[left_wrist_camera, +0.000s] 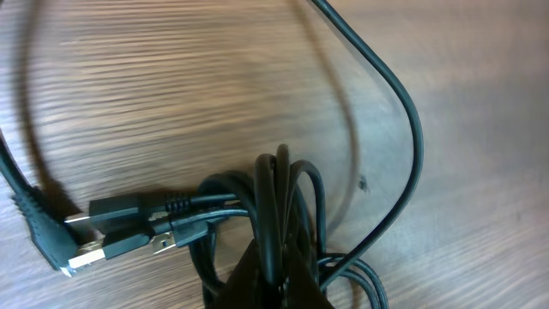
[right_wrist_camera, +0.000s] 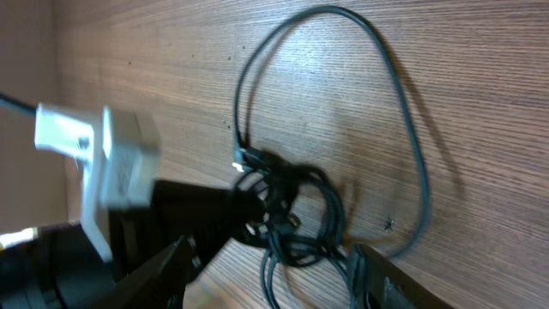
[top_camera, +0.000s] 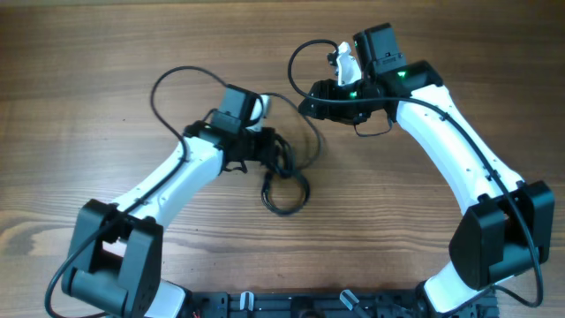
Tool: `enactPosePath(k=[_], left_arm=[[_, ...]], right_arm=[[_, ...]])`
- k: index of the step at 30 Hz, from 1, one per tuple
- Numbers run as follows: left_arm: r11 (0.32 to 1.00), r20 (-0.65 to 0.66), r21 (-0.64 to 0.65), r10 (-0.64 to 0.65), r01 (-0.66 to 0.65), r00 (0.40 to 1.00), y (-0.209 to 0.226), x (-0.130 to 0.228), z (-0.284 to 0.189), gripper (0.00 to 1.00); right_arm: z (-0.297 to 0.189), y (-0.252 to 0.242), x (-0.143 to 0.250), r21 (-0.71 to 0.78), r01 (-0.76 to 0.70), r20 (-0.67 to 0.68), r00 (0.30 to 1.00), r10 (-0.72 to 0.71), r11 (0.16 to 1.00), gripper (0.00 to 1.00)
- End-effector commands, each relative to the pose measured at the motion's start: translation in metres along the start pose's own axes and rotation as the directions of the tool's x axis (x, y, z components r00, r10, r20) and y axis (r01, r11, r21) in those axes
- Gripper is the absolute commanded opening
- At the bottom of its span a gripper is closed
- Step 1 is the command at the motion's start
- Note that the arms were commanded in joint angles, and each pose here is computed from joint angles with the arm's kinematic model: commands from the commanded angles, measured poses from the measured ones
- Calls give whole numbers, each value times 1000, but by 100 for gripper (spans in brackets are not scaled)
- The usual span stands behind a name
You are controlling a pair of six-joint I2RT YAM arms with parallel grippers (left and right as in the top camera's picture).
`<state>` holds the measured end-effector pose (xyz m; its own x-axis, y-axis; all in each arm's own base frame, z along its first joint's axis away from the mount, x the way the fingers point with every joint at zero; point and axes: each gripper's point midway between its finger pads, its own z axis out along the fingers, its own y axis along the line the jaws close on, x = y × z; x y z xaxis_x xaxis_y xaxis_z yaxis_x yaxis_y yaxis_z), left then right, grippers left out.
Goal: Untangle cables
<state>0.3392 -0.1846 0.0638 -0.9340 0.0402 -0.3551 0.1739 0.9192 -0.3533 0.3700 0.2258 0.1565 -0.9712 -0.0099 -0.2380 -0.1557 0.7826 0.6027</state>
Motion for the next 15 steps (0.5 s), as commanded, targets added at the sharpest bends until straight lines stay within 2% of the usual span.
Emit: enactPosePath(k=[1,6,9,13,15], left_arm=[[963,44,111,-252,246,967,11,-21,-31,4],[857,-11,400,-348,323,937,5,-38,-75,4],[755,-82,553,-372,353,925,0,-40,-100,4],[705,-132,592,-392,390,910,-3,-37,-108,4],[690,-146,610,-384,389,912,-7,-36,-110,4]], right_arm=[[-4,16,3,-12,73,7,997,-73,997,62],[11,43,21,-48,237,-31,971,-238,970,64],[21,67,33,-82,360,-33,931,-363,929,64],[28,85,39,-113,456,-15,888,-460,883,64],[31,93,45,-127,532,-11,843,-537,837,64]])
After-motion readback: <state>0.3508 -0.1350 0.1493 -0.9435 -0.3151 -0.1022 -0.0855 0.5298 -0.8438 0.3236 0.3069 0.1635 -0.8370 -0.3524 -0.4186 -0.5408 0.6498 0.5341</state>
